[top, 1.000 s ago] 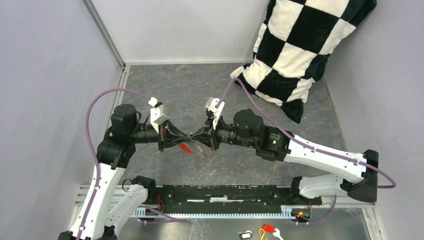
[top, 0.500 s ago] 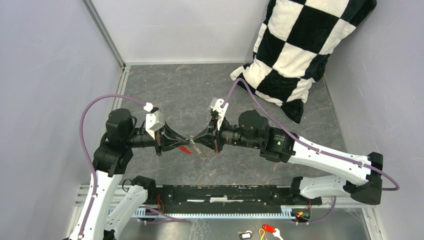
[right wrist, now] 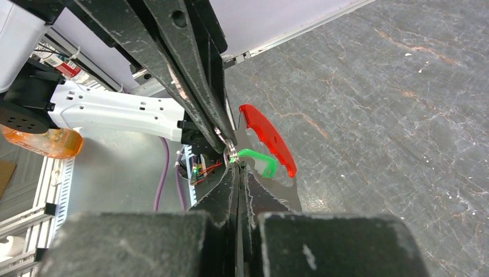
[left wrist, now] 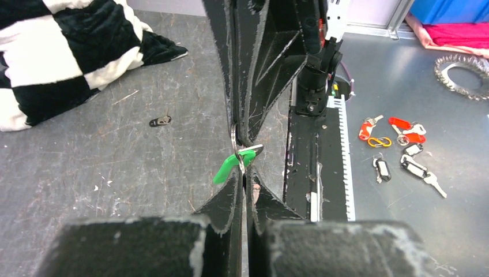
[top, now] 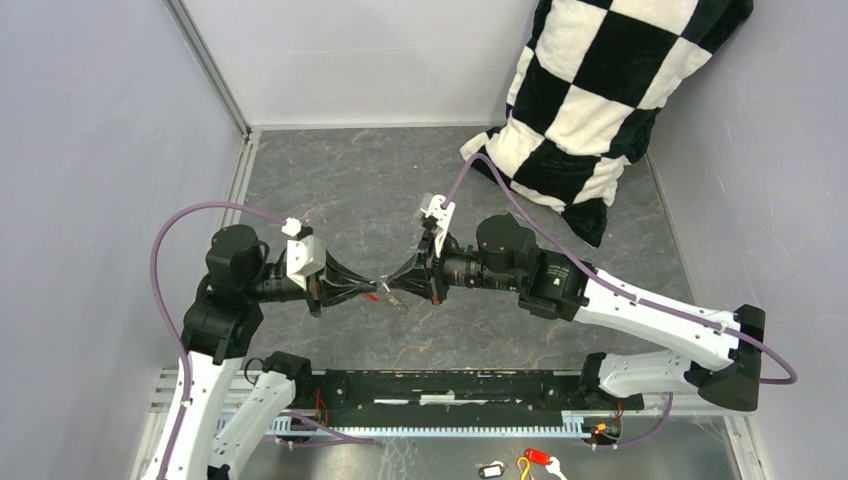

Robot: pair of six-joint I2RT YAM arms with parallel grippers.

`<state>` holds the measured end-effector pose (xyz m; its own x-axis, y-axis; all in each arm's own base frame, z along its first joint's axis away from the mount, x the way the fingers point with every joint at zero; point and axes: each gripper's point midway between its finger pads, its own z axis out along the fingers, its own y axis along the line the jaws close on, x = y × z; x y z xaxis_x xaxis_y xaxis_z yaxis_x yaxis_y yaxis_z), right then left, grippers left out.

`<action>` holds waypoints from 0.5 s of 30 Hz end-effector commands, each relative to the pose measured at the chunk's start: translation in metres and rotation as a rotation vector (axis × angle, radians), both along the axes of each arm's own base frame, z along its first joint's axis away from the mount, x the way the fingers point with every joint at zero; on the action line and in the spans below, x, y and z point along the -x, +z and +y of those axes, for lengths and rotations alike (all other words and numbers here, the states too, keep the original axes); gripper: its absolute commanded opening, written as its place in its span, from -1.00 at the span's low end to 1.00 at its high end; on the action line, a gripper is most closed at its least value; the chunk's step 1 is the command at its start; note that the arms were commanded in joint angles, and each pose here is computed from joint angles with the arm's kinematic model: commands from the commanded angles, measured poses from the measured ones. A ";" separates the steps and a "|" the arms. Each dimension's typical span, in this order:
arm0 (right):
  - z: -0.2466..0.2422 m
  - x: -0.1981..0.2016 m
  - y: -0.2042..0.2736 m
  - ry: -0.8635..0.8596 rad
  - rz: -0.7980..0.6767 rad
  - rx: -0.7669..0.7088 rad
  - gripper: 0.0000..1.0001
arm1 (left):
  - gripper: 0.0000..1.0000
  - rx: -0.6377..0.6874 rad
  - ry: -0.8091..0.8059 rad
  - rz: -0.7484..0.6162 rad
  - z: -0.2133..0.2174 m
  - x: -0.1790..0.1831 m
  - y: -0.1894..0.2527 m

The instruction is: Put the keys on the keyring

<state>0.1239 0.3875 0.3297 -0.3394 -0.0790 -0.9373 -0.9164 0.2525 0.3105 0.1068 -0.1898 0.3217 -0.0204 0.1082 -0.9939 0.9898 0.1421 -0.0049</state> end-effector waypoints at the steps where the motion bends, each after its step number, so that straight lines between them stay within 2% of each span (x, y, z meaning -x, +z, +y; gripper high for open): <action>1: -0.005 -0.024 -0.005 -0.070 0.017 0.039 -0.99 | -0.95 0.032 -0.109 -0.101 -0.001 0.023 0.011; 5: -0.003 -0.026 -0.013 -0.056 0.044 0.070 -1.00 | -0.95 0.034 -0.118 -0.131 -0.001 0.026 0.012; 15: 0.015 -0.014 0.004 0.055 0.054 0.015 -0.99 | -0.96 0.031 -0.122 -0.121 -0.001 0.024 0.008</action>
<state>0.1259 0.3960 0.3139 -0.4031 -0.1613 -0.9008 -0.9059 0.2103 0.3677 0.1000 -0.1881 0.3207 0.0491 0.1081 -0.9929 0.9905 0.1223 0.0623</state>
